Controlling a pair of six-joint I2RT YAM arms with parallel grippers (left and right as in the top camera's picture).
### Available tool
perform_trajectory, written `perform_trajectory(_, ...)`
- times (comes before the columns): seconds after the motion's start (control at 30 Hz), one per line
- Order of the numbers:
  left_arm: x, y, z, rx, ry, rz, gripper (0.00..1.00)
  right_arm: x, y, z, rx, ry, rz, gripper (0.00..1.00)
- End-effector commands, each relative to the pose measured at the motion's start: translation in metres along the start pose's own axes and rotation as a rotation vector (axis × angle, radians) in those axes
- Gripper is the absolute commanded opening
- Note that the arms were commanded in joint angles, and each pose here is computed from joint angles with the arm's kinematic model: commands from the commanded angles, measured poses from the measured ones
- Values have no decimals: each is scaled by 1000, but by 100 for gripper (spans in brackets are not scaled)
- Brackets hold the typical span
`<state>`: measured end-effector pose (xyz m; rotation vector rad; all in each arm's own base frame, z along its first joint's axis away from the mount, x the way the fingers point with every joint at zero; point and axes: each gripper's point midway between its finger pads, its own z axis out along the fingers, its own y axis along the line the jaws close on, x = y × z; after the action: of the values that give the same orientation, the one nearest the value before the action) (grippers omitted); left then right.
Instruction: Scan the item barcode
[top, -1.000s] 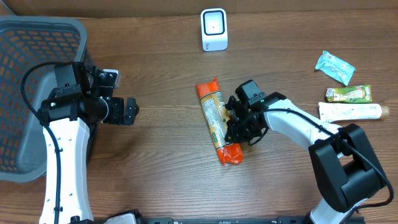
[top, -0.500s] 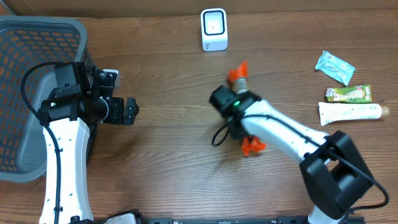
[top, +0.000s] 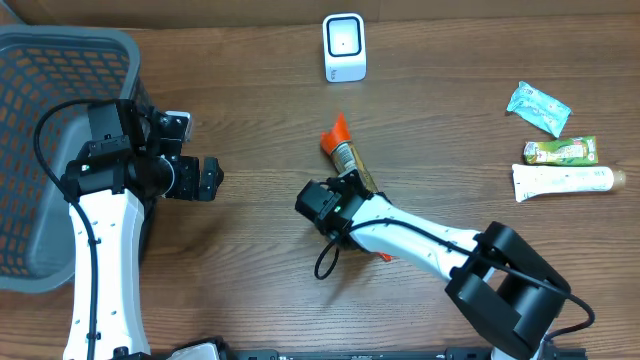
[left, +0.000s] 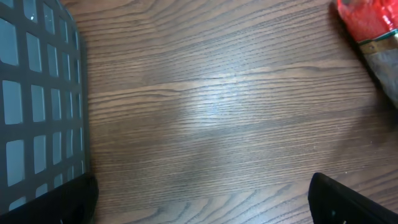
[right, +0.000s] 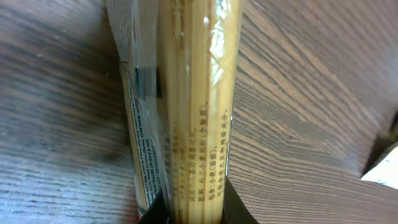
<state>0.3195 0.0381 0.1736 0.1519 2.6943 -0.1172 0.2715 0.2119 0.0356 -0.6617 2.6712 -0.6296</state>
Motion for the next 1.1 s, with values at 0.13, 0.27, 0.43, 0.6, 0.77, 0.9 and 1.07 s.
perform_trajectory(0.13,-6,-1,-3,5,-14,23,100,24,41,-14,-19,-3,-173,34)
perform_trajectory(0.27,-6,-1,-3,5,-14,23,100,35,68,-28,-64,-30,-287,53)
perform_trajectory(0.43,-6,-1,-3,5,-14,23,100,32,77,-44,-87,-65,-252,68)
perform_trajectory(0.6,-6,-1,-3,5,-14,23,99,-2,40,-64,-150,-83,-66,76)
perform_trajectory(0.77,-6,-1,-3,5,-14,23,100,-28,-8,-70,-275,-75,115,93)
perform_trajectory(0.9,-6,-1,-3,5,-14,23,99,-35,-2,-60,-684,-5,43,100)
perform_trajectory(1.07,-6,-1,-3,5,-14,23,100,-21,11,-42,-927,74,-2,100)
